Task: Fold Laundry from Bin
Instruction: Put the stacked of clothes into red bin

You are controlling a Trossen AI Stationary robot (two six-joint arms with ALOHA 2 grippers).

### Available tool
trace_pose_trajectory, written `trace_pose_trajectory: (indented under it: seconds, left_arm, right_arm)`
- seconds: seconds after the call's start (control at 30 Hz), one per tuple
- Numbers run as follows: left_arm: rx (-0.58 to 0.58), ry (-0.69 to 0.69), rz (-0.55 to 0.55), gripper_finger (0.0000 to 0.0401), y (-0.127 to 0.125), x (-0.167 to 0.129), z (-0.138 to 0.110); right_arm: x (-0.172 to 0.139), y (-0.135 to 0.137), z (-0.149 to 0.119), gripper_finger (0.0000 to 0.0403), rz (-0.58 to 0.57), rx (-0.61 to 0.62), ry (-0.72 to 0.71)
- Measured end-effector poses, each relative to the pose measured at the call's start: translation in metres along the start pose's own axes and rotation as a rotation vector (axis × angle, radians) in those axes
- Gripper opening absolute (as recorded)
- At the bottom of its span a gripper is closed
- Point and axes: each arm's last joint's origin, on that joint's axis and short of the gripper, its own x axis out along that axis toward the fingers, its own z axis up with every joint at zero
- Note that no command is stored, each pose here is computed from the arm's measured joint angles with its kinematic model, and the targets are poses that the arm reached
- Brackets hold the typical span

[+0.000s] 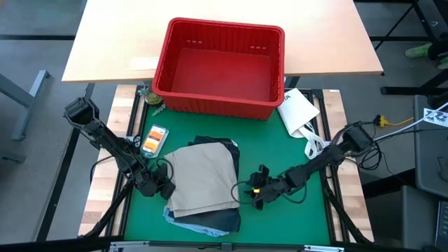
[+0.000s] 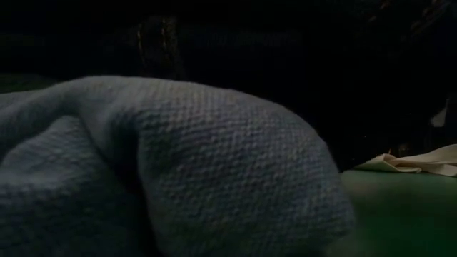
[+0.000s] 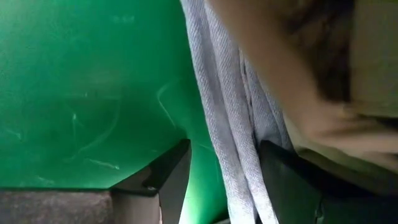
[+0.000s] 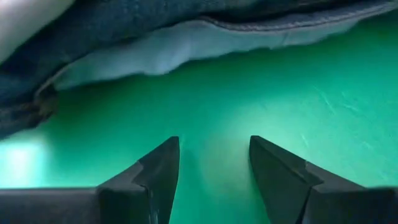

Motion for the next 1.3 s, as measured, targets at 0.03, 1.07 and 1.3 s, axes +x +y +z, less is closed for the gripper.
trace_pose_trajectory:
  seconds: [0.03, 1.07, 1.3]
  left_arm:
    - [-0.013, 0.002, -0.002, 0.0188, 0.000, 0.000, 0.000]
    - [-0.017, 0.001, -0.066, 0.0188, -0.006, 0.000, -0.001]
    - [0.006, -0.019, -0.082, 0.0188, -0.008, 0.000, -0.001]
  right_arm:
    - [0.006, 0.000, -0.001, 0.0198, -0.003, 0.010, -0.022]
    - [0.045, -0.009, 0.016, 0.0198, 0.115, 0.320, -0.139]
    - [0.053, -0.001, 0.024, 0.0198, 0.106, 0.334, -0.129]
